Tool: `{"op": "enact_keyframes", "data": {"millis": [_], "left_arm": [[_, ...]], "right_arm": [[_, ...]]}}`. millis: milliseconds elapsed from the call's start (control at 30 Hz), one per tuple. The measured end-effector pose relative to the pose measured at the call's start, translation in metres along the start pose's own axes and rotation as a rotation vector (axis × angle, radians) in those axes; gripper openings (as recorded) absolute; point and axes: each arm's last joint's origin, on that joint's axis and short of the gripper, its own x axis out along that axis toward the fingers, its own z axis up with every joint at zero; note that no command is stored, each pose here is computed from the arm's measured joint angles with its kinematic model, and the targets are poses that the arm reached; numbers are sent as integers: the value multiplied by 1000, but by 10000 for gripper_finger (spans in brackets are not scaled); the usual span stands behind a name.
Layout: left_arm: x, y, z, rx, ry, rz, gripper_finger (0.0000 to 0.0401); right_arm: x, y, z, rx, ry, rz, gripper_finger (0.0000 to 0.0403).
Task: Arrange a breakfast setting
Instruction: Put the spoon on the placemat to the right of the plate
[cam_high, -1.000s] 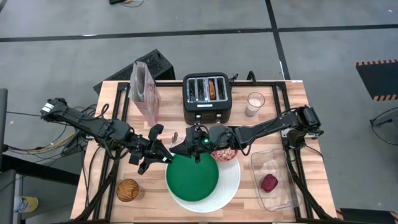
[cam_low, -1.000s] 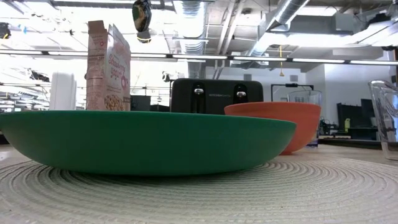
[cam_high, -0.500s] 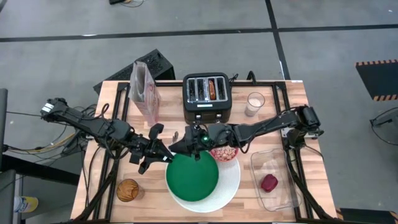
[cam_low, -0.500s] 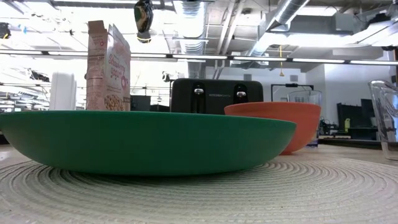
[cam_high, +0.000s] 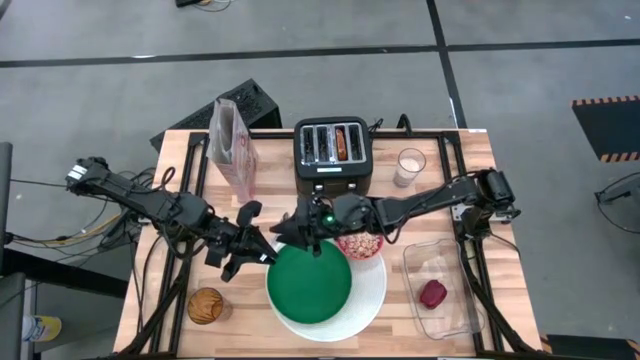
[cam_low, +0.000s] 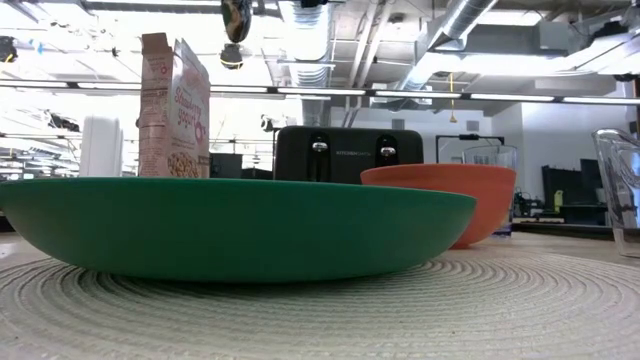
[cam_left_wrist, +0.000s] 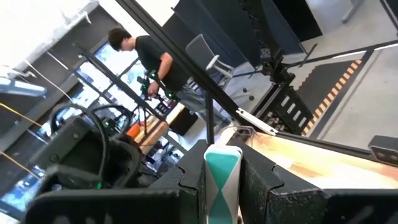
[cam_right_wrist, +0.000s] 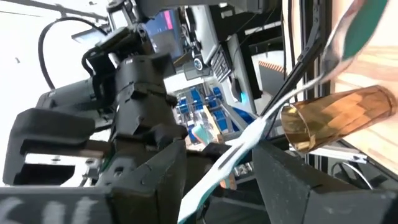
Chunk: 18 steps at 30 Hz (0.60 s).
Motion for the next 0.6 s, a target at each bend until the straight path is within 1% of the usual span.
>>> {"op": "enact_keyframes", "data": {"millis": [167, 267, 433, 500, 600], "left_arm": [[1, 4, 0, 8, -15, 32, 46], [7, 6, -3, 8, -16, 48, 46], [16, 4, -8, 2, -7, 61, 46], [15, 5, -7, 2, -15, 65, 46], [15, 5, -7, -2, -21, 59, 46]], "right_arm": [[0, 3, 0, 0, -19, 17, 207], [0, 7, -1, -3, -16, 26, 207], [1, 7, 5, -54, -15, 8, 204], [1, 8, 4, -58, 6, 11, 194], [1, 7, 4, -63, 31, 1, 161]]}}
